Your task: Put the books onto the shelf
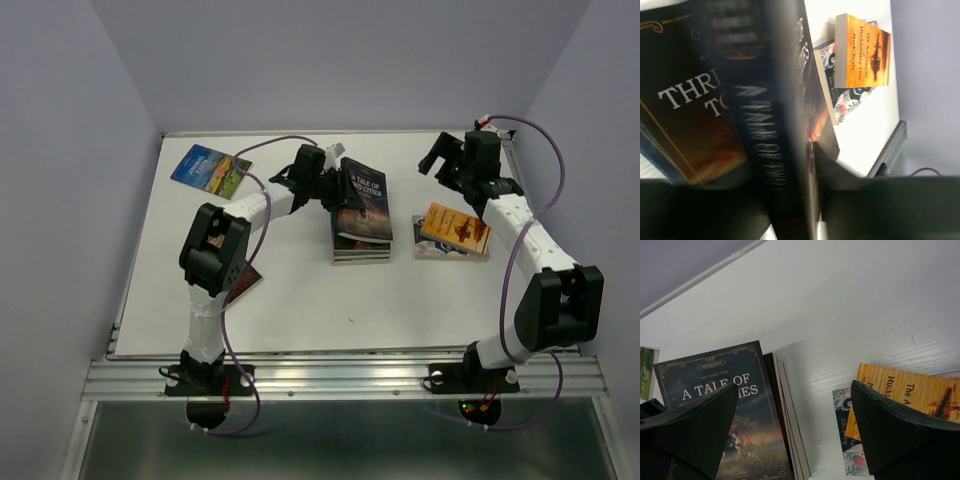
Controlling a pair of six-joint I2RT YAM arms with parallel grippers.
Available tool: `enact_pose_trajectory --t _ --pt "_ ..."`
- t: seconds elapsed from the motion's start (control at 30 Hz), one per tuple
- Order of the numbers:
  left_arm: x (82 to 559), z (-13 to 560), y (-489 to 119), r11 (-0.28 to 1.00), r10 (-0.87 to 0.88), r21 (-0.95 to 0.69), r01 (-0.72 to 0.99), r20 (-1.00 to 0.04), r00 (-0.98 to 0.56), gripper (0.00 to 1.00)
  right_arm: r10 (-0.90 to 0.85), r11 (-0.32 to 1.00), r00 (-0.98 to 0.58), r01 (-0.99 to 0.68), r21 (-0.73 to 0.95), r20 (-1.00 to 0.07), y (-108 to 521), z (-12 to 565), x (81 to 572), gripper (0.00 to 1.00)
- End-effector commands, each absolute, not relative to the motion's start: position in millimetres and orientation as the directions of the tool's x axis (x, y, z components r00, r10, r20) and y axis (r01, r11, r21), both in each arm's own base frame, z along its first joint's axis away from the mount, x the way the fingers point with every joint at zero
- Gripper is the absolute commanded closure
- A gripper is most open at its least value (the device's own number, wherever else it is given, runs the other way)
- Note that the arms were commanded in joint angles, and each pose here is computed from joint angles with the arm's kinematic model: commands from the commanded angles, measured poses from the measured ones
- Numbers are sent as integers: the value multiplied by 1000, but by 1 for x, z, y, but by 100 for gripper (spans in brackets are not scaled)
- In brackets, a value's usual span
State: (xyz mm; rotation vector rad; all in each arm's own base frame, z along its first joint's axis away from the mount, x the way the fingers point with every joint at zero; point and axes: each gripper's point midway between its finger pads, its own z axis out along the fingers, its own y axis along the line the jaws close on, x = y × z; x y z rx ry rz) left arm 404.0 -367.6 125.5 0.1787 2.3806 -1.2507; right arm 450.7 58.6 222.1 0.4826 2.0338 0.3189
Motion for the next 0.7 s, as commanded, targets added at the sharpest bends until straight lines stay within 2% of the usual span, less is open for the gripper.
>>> enact_pose_trajectory --t 0.0,0.1,0.23,0.33,0.5,0.67 --pt "420 163 -369 586 -87 -697 413 -561 -823 45 473 880 -419 184 437 -775 60 230 456 0" --pt "420 156 -366 614 -70 -682 397 -549 -833 29 472 880 -433 176 441 -768 63 227 456 0" --pt "425 150 -357 671 -60 -638 377 -554 -831 22 464 882 -459 158 444 -758 68 220 457 0" --pt "428 145 -349 717 -41 -592 368 -563 -825 10 451 884 -492 132 448 -745 74 212 457 0" --pt "434 144 -336 781 -31 -526 337 -570 -821 2 431 890 -522 115 440 -736 78 203 458 0" --pt "427 151 -332 781 -36 -527 336 -575 -818 1 399 905 -556 110 411 -729 78 192 460 0"
